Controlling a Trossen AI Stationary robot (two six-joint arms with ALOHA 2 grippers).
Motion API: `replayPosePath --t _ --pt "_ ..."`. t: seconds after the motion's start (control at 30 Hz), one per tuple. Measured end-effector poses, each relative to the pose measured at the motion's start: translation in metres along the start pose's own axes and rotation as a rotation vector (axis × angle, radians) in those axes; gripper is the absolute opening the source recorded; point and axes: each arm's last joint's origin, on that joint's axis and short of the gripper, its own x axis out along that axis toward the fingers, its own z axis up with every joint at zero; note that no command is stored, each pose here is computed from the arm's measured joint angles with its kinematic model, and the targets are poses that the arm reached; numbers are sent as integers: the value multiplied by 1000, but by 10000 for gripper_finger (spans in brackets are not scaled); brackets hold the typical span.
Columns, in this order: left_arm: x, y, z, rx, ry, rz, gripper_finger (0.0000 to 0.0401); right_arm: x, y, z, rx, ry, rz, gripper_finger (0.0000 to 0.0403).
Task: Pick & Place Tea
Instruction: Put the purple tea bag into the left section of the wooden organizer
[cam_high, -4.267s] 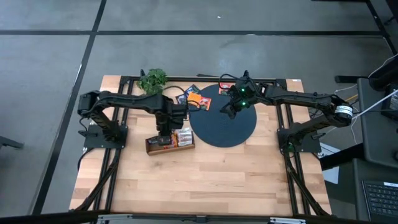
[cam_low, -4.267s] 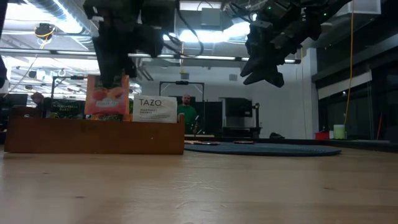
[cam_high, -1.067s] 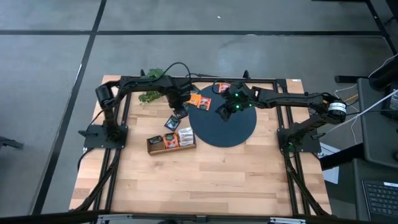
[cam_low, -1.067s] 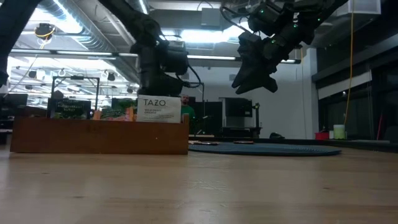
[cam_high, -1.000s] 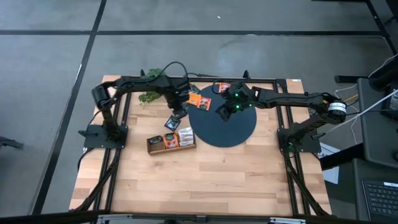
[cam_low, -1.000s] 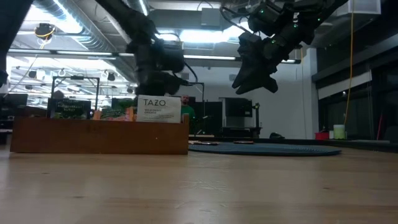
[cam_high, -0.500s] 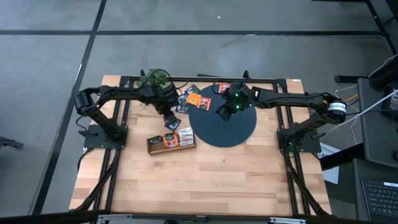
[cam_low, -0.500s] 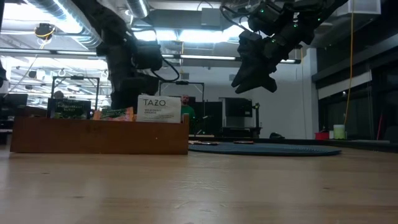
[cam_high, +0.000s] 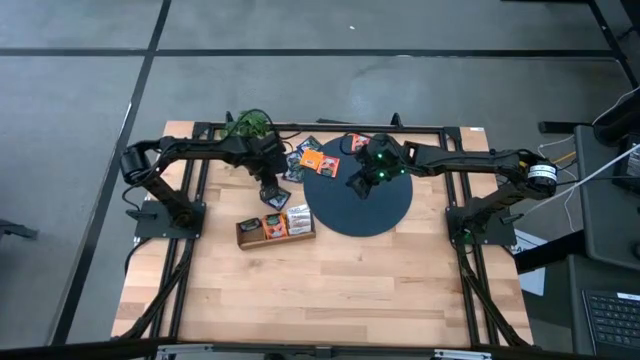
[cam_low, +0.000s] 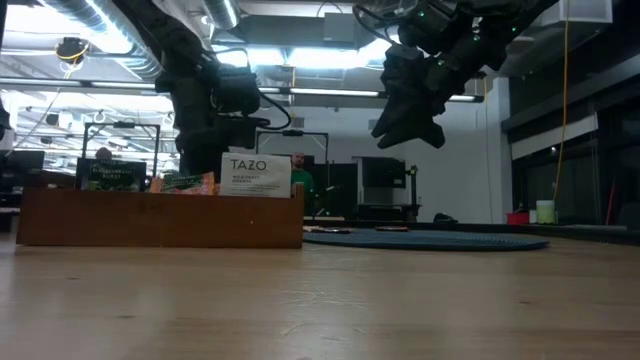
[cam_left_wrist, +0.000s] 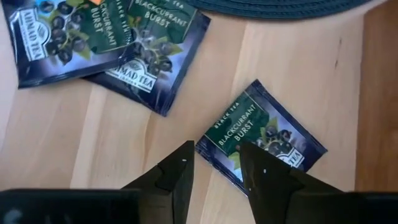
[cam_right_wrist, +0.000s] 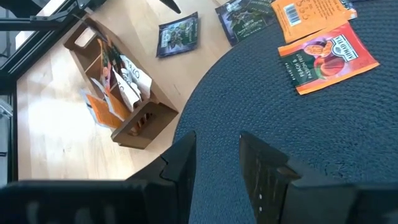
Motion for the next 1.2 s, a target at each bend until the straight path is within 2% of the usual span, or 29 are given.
replayPosePath --t 0.2,0.4,0.57,0.77,1.2 --pt "1 0 0 33 1 -18 126 0 0 0 1 0 0 122" --pt "16 1 -3 -11 62 -19 126 0 0 0 2 0 0 122" --pt "25 -1 -1 8 91 56 126 0 0 0 2 -1 0 122" --pt "26 -2 0 8 69 17 126 0 0 0 2 -1 -1 122" --pt "42 -4 -3 27 130 -6 121 0 0 0 20 -1 -1 122"
